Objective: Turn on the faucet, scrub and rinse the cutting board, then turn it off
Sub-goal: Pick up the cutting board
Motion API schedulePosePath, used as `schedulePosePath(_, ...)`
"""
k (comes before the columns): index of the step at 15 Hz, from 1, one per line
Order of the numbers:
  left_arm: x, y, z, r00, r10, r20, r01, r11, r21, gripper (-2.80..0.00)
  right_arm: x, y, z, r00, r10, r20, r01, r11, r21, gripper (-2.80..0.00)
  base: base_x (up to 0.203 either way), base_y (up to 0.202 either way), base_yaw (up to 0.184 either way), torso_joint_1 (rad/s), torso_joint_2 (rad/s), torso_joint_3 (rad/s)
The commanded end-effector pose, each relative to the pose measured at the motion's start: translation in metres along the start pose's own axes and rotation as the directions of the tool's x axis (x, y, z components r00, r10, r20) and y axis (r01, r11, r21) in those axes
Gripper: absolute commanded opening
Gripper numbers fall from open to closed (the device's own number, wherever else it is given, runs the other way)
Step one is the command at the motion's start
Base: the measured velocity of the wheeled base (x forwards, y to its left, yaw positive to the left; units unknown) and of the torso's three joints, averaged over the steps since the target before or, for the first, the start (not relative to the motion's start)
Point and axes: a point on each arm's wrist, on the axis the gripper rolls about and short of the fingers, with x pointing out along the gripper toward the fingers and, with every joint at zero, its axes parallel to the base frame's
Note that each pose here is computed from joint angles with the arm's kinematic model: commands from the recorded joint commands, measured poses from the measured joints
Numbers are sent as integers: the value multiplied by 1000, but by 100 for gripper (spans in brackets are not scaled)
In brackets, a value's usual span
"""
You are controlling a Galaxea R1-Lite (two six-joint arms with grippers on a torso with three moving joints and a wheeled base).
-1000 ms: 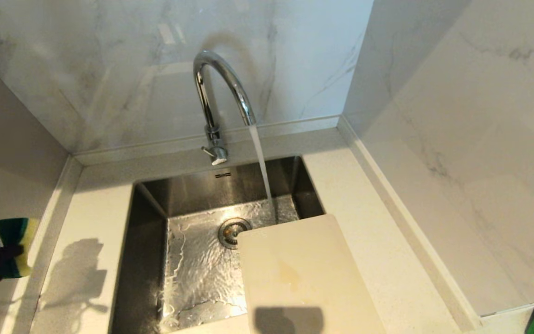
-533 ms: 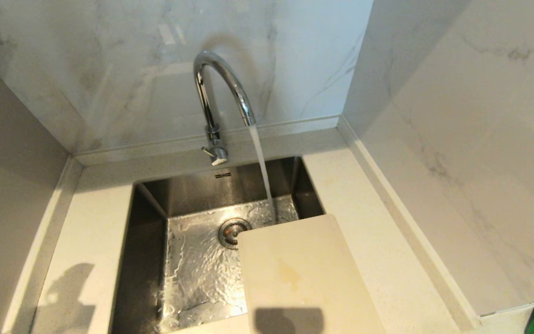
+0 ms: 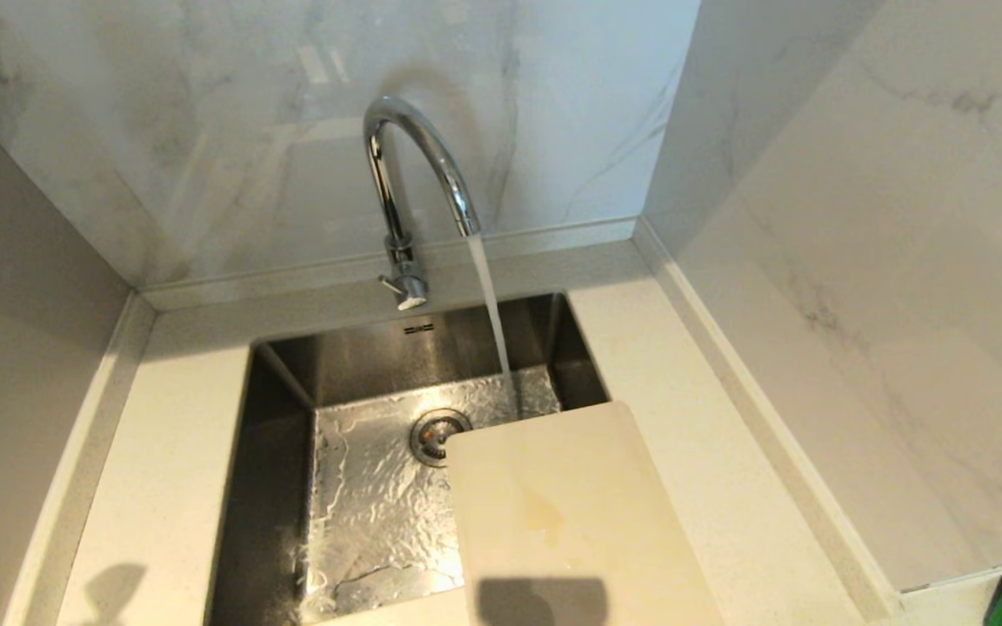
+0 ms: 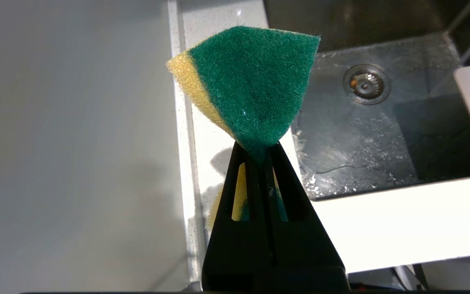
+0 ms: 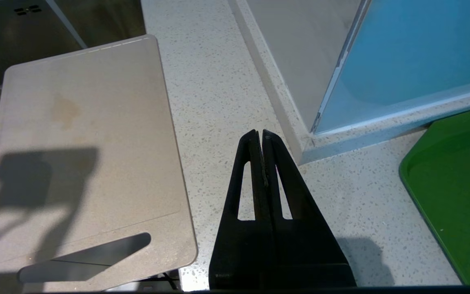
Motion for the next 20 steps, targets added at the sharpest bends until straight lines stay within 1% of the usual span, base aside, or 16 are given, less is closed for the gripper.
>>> schedulePosePath(1, -17, -1, -8, 997, 8, 72, -8, 1000, 3, -280, 0, 0, 0, 1000, 0, 1, 0, 1000, 0, -280, 0, 0, 0, 0, 0, 0)
schedulePosePath(2, -17, 0, -8, 997, 6, 76, -6, 1000, 2, -280, 0, 0, 0, 1000, 0, 0, 0, 1000, 1, -280, 0, 0, 0, 0, 0, 0)
schedulePosePath(4, -17, 2, -8, 995, -61, 78, 59, 998, 23, -280, 0, 0, 0, 1000, 0, 0, 0, 1000, 0, -280, 0, 0, 0, 0, 0, 0)
schedulePosePath(5, -18, 3, -12, 995, -69, 77, 66, 997, 41, -280, 0, 0, 0, 1000, 0, 0, 0, 1000, 0, -280, 0, 0, 0, 0, 0, 0)
schedulePosePath(9, -19, 2, -42, 994, -77, 76, 72, 995, 71, -280, 0, 0, 0, 1000, 0, 0, 0, 1000, 0, -280, 0, 0, 0, 0, 0, 0)
schedulePosePath(11, -13, 2, -60, 995, -89, 47, 86, 994, 72, -280, 0, 0, 0, 1000, 0, 1, 0, 1000, 0, -280, 0, 0, 0, 0, 0, 0)
schedulePosePath(18, -2, -1, -109, 995, -104, -11, 104, 992, 73, -280, 0, 0, 0, 1000, 0, 0, 0, 1000, 0, -280, 0, 0, 0, 0, 0, 0)
schedulePosePath(19, -1, -1, -112, 994, -106, -9, 107, 992, 69, -280, 0, 0, 0, 1000, 0, 1, 0, 1000, 0, -280, 0, 0, 0, 0, 0, 0)
schedulePosePath(20, -5, 0, -105, 994, -106, 19, 104, 992, 69, -280, 0, 0, 0, 1000, 0, 1, 0, 1000, 0, -280, 0, 0, 0, 0, 0, 0)
